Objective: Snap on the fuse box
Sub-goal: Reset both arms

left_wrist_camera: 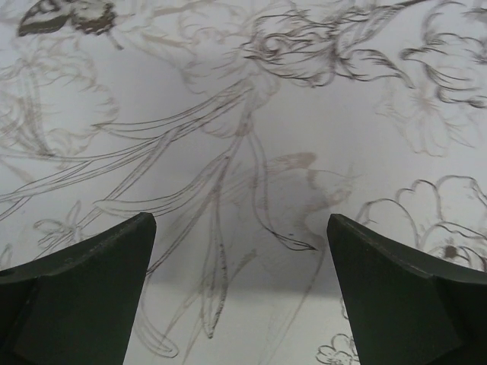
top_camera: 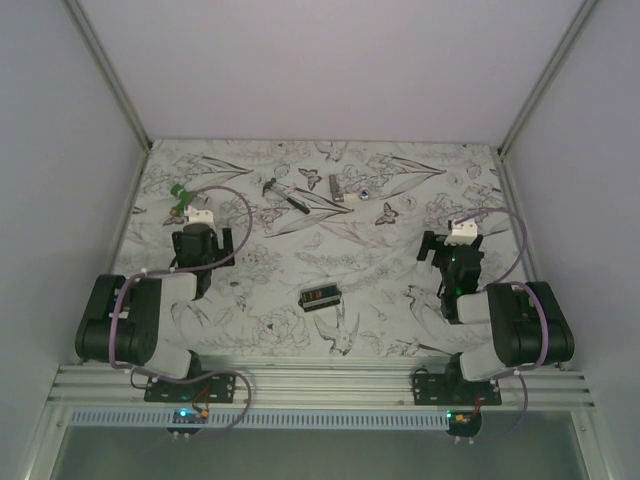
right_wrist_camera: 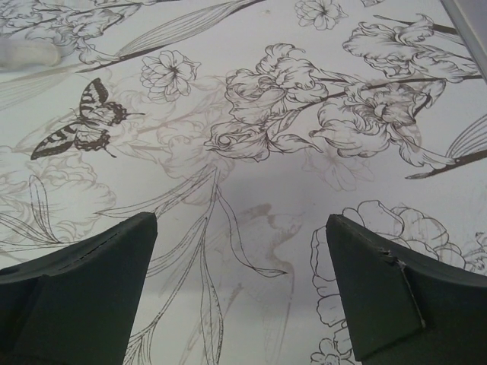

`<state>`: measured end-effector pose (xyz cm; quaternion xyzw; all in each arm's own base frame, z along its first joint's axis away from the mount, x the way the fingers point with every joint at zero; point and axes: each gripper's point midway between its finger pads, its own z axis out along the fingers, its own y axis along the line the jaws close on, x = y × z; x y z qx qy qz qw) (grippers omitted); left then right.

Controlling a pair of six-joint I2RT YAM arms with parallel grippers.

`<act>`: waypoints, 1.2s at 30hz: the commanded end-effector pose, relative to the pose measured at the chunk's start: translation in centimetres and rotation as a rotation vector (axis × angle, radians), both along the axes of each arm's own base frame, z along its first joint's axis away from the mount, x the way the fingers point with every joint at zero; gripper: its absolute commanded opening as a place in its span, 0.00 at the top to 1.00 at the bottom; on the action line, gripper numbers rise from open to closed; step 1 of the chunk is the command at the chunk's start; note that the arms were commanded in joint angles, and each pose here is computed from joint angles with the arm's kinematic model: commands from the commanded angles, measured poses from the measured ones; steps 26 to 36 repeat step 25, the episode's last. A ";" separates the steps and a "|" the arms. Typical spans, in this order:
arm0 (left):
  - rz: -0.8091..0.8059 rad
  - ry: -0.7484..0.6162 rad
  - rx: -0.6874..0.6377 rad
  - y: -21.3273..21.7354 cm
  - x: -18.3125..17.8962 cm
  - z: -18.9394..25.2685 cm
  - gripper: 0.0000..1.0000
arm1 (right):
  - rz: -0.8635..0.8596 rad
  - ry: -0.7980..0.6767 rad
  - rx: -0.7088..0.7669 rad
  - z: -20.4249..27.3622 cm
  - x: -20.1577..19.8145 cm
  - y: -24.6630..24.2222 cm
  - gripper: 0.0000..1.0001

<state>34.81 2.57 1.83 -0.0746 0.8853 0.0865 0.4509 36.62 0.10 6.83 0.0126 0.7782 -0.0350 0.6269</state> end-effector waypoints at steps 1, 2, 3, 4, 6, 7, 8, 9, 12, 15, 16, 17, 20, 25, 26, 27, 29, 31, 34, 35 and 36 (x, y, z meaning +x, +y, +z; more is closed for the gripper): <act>-0.184 -0.125 -0.028 -2.4 1.4 0.8 0.00 | 0.051 -0.092 -0.005 2.5 1.5 0.5 0.01; -0.190 -0.131 -0.024 -2.4 1.3 0.7 0.00 | 0.050 -0.090 -0.005 2.5 1.4 0.5 0.01; -0.191 -0.128 -0.028 -2.5 1.3 0.7 0.00 | 0.050 -0.092 -0.005 2.5 1.5 0.5 0.01; -0.192 -0.129 -0.030 -2.5 1.3 0.7 0.00 | 0.050 -0.092 -0.005 2.6 1.4 0.5 0.01; -0.192 -0.129 -0.029 -2.5 1.3 0.7 0.00 | 0.050 -0.094 -0.005 2.6 1.4 0.5 0.01; -0.192 -0.128 -0.030 -2.5 1.3 0.7 0.00 | 0.051 -0.094 -0.005 2.6 1.4 0.5 0.01; -0.190 -0.128 -0.030 -2.4 1.3 0.7 0.00 | 0.050 -0.094 -0.005 2.6 1.5 0.5 0.01; -0.191 -0.128 -0.031 -2.5 1.2 0.7 0.00 | 0.051 -0.093 -0.004 2.6 1.4 0.5 0.01; -0.193 -0.130 -0.033 -2.5 1.3 0.7 0.00 | 0.050 -0.093 -0.005 2.6 1.4 0.5 0.01; -0.195 -0.129 -0.032 -2.5 1.3 0.7 0.00 | 0.049 -0.093 -0.005 2.6 1.4 0.5 0.01; -0.194 -0.129 -0.034 -2.5 1.3 0.7 0.00 | 0.051 -0.093 -0.005 2.6 1.4 0.5 0.01; -0.194 -0.129 -0.034 -2.5 1.3 0.7 0.00 | 0.050 -0.093 -0.005 2.6 1.4 0.5 0.01; -0.195 -0.129 -0.033 -2.5 1.4 0.7 0.00 | 0.051 -0.091 -0.006 2.5 1.4 0.5 0.01; -0.196 -0.128 -0.034 -2.5 1.4 0.7 0.00 | 0.053 -0.093 -0.005 2.6 1.4 0.6 0.01; -0.196 -0.128 -0.034 -2.5 1.4 0.7 0.00 | 0.053 -0.093 -0.005 2.6 1.4 0.6 0.01; -0.196 -0.128 -0.034 -2.5 1.4 0.7 0.00 | 0.053 -0.093 -0.005 2.6 1.4 0.6 0.01; -0.196 -0.128 -0.034 -2.5 1.4 0.7 0.00 | 0.053 -0.093 -0.005 2.6 1.4 0.6 0.01; -0.196 -0.128 -0.034 -2.5 1.4 0.7 0.00 | 0.053 -0.093 -0.005 2.6 1.4 0.6 0.01; -0.196 -0.128 -0.034 -2.5 1.4 0.7 0.00 | 0.053 -0.093 -0.005 2.6 1.4 0.6 0.01; -0.196 -0.128 -0.034 -2.5 1.4 0.7 0.00 | 0.053 -0.093 -0.005 2.6 1.4 0.6 0.01; -0.196 -0.128 -0.034 -2.5 1.4 0.7 0.00 | 0.053 -0.093 -0.005 2.6 1.4 0.6 0.01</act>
